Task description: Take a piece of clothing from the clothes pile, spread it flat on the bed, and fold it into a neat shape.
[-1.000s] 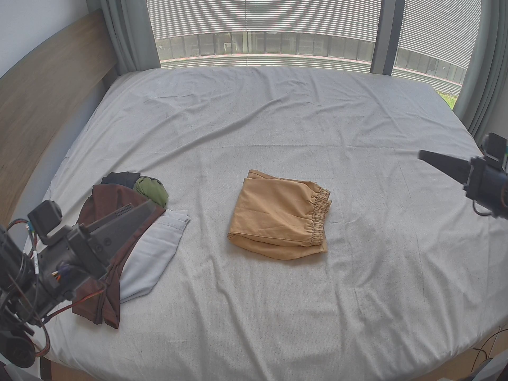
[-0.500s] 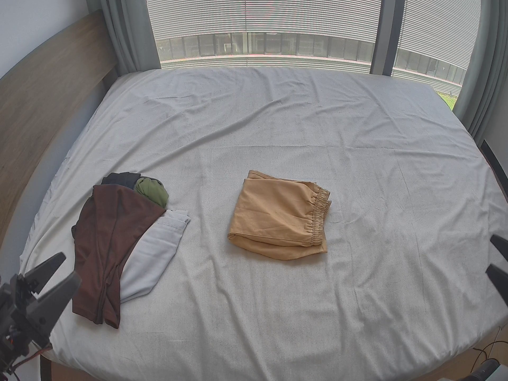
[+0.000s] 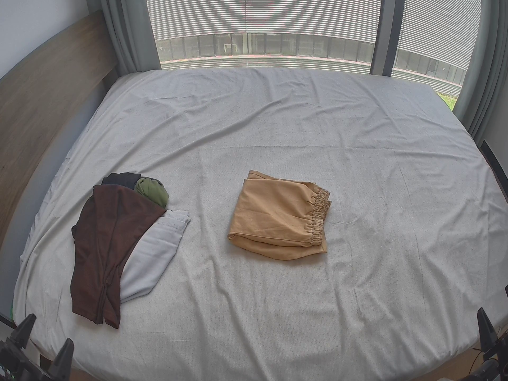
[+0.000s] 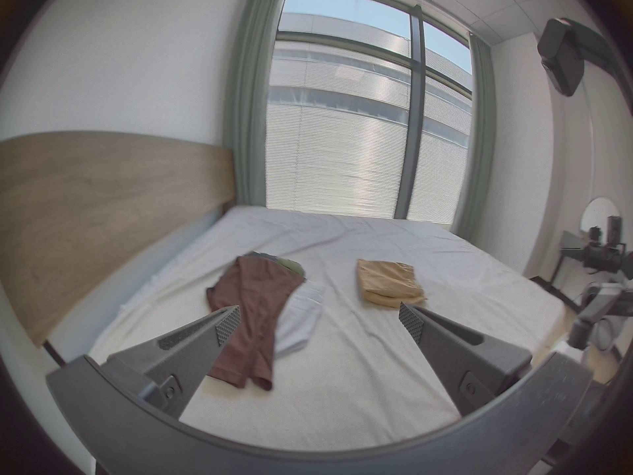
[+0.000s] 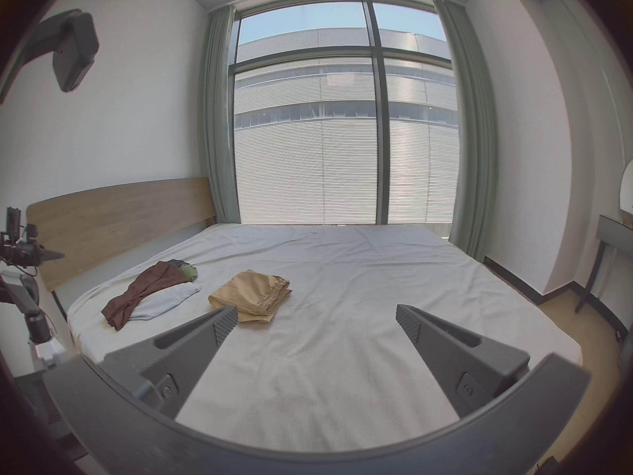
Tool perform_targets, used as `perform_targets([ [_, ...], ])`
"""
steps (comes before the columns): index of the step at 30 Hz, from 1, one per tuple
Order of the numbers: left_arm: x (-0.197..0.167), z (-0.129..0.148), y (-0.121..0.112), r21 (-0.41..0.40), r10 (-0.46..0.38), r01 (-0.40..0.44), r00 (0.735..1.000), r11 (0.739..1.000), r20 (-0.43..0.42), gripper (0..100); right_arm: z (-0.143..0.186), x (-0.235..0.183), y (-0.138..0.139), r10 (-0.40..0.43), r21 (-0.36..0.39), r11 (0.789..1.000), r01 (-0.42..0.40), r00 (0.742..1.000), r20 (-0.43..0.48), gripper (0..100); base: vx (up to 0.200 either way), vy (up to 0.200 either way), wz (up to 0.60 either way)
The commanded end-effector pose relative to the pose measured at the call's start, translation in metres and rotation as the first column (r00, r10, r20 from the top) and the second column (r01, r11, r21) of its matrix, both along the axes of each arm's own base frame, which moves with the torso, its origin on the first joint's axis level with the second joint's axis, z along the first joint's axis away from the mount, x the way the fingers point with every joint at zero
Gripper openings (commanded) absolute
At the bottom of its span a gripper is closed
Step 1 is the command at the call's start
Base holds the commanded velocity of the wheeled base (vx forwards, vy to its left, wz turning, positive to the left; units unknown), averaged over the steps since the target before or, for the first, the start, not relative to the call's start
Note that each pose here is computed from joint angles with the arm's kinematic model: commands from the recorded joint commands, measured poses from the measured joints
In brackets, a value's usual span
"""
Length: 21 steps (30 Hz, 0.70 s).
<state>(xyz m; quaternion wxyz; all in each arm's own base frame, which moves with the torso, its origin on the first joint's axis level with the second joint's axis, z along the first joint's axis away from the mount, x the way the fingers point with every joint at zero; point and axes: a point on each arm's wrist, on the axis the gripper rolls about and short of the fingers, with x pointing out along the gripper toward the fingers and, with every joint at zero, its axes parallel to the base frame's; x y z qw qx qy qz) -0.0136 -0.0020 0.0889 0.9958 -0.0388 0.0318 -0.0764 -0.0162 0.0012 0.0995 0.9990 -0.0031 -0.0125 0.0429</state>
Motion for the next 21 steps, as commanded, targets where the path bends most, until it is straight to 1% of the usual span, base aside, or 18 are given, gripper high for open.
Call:
perform_targets([
  [1, -0.0092, -0.0077, 0.0025, 0.048, 0.185, -0.192, 0.976, 0.980, 0.118, 100, -0.0177, -0.0070, 0.0017, 0.046, 0.048, 0.998, -0.047, 0.998, 0.032, 100, 0.000, 0.000, 0.00],
  [2, -0.0088, -0.0139, 0.0036, 0.062, 0.229, -0.232, 0.972, 0.971, 0.055, 100, -0.0177, -0.0069, 0.0016, 0.042, 0.068, 0.997, -0.044, 0.999, 0.031, 100, 0.000, 0.000, 0.00],
  [3, -0.0092, -0.0160, 0.0030, 0.069, 0.209, -0.211, 0.977, 0.975, 0.033, 100, -0.0176, -0.0070, 0.0018, 0.049, 0.065, 0.997, -0.051, 0.998, 0.032, 100, 0.000, 0.000, 0.00],
  [5, -0.0089, -0.0135, 0.0024, 0.072, 0.175, -0.180, 0.982, 0.981, 0.063, 100, -0.0173, -0.0070, 0.0018, 0.049, 0.049, 0.998, -0.051, 0.998, 0.037, 100, 0.000, 0.000, 0.00],
  [7, -0.0090, -0.0132, 0.0022, 0.077, 0.163, -0.168, 0.984, 0.983, 0.068, 100, -0.0176, -0.0069, 0.0015, 0.038, 0.050, 0.998, -0.040, 0.999, 0.034, 100, 0.000, 0.000, 0.00],
  [10, -0.0090, -0.0135, 0.0022, 0.076, 0.162, -0.166, 0.985, 0.983, 0.065, 100, -0.0181, -0.0070, 0.0010, 0.012, 0.052, 0.999, -0.013, 1.000, 0.026, 100, 0.000, 0.000, 0.00],
  [13, -0.0091, -0.0136, 0.0022, 0.076, 0.163, -0.168, 0.984, 0.983, 0.067, 100, -0.0165, -0.0070, 0.0020, 0.043, 0.012, 0.999, -0.044, 0.998, 0.047, 100, 0.000, 0.000, 0.00],
  [17, -0.0091, -0.0136, 0.0022, 0.074, 0.163, -0.168, 0.984, 0.983, 0.067, 100, -0.0163, -0.0070, 0.0016, 0.041, 0.052, 0.998, -0.044, 0.998, 0.046, 100, 0.000, 0.000, 0.00],
  [18, -0.0091, -0.0136, 0.0022, 0.074, 0.163, -0.168, 0.984, 0.983, 0.067, 100, -0.0165, -0.0070, 0.0013, 0.028, 0.055, 0.998, -0.030, 0.999, 0.044, 100, 0.000, 0.000, 0.00],
  [19, -0.0091, -0.0136, 0.0022, 0.076, 0.163, -0.168, 0.984, 0.983, 0.067, 100, -0.0166, -0.0070, 0.0013, 0.024, 0.054, 0.998, -0.027, 0.999, 0.043, 100, 0.000, 0.000, 0.00],
  [21, -0.0091, -0.0134, 0.0022, 0.070, 0.164, -0.168, 0.984, 0.983, 0.067, 100, -0.0190, -0.0068, 0.0011, 0.010, 0.026, 1.000, -0.010, 1.000, 0.022, 100, 0.000, 0.000, 0.00],
])
